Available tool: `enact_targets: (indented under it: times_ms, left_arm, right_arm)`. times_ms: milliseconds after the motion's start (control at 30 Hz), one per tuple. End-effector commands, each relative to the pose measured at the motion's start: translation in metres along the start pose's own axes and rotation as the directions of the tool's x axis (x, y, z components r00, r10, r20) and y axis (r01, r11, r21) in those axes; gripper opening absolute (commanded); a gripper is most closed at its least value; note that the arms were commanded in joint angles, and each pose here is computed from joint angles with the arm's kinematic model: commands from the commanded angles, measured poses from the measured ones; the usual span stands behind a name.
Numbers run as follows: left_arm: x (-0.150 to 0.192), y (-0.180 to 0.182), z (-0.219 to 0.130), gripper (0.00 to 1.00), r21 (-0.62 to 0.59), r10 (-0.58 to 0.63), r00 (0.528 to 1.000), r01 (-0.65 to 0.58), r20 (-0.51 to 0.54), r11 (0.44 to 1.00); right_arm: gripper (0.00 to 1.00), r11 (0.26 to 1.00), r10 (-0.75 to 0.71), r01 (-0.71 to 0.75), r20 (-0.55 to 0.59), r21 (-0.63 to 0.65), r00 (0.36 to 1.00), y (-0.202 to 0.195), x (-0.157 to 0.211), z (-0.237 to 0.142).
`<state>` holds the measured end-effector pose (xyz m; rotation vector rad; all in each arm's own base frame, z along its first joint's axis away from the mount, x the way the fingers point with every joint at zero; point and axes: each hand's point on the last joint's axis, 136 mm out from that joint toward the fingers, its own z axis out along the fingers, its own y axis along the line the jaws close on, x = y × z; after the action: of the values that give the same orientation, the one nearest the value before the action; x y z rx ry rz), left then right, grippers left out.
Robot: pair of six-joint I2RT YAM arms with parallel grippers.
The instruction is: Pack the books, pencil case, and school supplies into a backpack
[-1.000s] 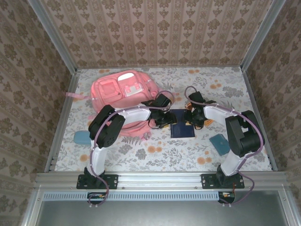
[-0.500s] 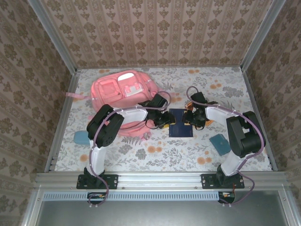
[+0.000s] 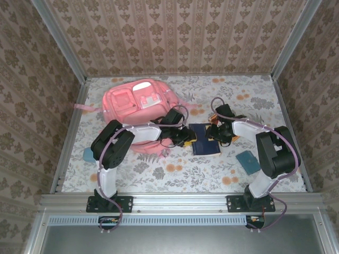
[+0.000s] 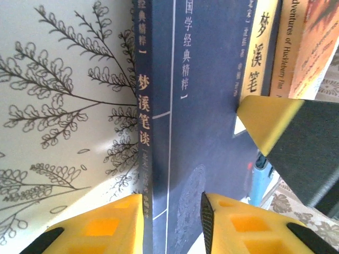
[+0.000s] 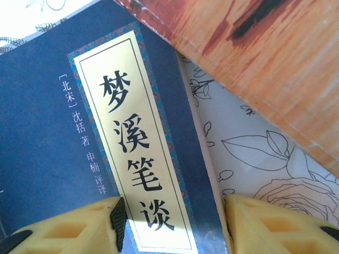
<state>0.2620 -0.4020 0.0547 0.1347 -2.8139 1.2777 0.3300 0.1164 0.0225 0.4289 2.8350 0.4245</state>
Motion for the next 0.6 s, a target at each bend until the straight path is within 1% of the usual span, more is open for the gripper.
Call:
enact_targets:
  times_ms: [0,133,267,333,400,567]
  left_arm:
    - [0.008,-0.071,-0.018,0.33,0.230,0.125,0.992,-0.124,0.008,0.965]
    - [0.005,-0.071,-0.020,0.32,0.256,0.101,0.995,-0.103,0.021,0.961]
    - [0.000,-0.074,-0.026,0.33,0.280,0.103,0.994,-0.111,0.041,0.954]
    - [0.001,-0.068,-0.023,0.33,0.249,0.106,0.994,-0.110,0.029,0.962]
    - [-0.002,-0.058,-0.018,0.33,0.200,0.096,0.995,-0.102,0.038,0.974]
    - [-0.006,-0.050,-0.012,0.38,0.151,0.072,0.997,-0.077,0.034,0.986]
  right_arm:
    - [0.53,0.986,-0.004,-0.020,-0.138,-0.165,0.990,0.031,0.034,0.002]
    - [0.51,0.981,-0.004,-0.026,-0.156,-0.190,0.988,0.034,0.038,0.004]
    - [0.51,0.972,-0.007,-0.034,-0.175,-0.234,0.984,0.040,0.042,0.007]
    - [0.51,0.970,-0.005,-0.038,-0.180,-0.239,0.984,0.041,0.042,0.008]
    - [0.51,0.970,-0.003,-0.041,-0.181,-0.241,0.983,0.042,0.042,0.009]
    - [0.51,0.969,-0.001,-0.044,-0.180,-0.242,0.984,0.042,0.042,0.009]
